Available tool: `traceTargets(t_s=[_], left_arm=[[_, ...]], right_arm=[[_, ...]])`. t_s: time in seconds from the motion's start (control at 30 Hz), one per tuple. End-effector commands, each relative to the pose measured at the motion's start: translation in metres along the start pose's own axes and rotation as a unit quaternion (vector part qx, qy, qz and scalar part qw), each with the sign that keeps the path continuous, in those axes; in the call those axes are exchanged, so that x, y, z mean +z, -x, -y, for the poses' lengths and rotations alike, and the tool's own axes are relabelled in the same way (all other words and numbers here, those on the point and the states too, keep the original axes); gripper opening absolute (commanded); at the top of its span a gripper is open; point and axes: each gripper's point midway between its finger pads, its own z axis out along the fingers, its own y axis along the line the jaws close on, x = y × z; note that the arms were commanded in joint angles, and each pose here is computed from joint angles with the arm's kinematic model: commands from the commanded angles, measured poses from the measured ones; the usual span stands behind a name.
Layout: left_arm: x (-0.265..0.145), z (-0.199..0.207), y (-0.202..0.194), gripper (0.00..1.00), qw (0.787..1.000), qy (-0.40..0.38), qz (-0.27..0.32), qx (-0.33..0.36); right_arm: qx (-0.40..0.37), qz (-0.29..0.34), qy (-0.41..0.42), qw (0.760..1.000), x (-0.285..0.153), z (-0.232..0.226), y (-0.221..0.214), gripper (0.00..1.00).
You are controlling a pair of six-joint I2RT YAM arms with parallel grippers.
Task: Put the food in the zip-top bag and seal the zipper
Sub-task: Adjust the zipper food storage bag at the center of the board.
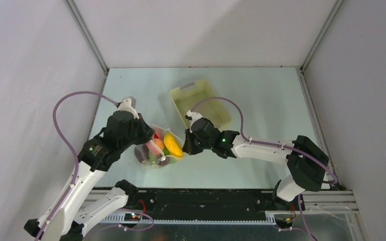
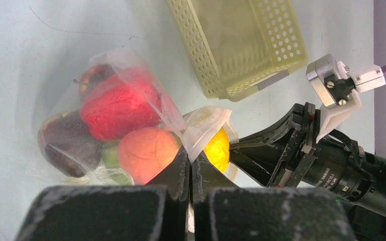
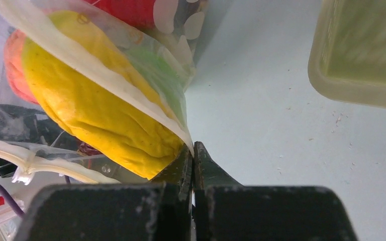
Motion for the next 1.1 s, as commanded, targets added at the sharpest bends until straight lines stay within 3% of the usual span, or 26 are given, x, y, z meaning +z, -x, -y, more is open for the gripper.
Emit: traceTargets(t_s=[0.0,0.23,0.53,0.8,1.07], left_arm=[[0.004,0.006,0.002,0.00,1.000,-0.017,0.004,0.007],[0.010,0.036,-0.018,0.00,0.993,-0.102,-0.055,0.032],[-0.007,0.074,-0.020,0.00,0.973,-0.211,-0.073,0.051],[-0.009,0.076,-0.019,0.00,0.971,-0.208,-0.092,0.069],[-0.001,0.095,-0.018,0.00,0.961,-0.243,-0.111,0.072]], right_arm=[[0.006,0.032,0.034,0.999,-0.024,-0.022,0.020,0.00],[0.008,0.052,0.062,0.997,-0.064,-0.042,0.038,0.00],[0.008,0.043,0.098,0.994,-0.110,-0.070,0.053,0.00],[-0.024,0.059,0.106,0.992,-0.181,-0.080,0.066,0.00],[-0.025,0.054,0.065,0.996,-0.204,-0.058,0.053,0.00]])
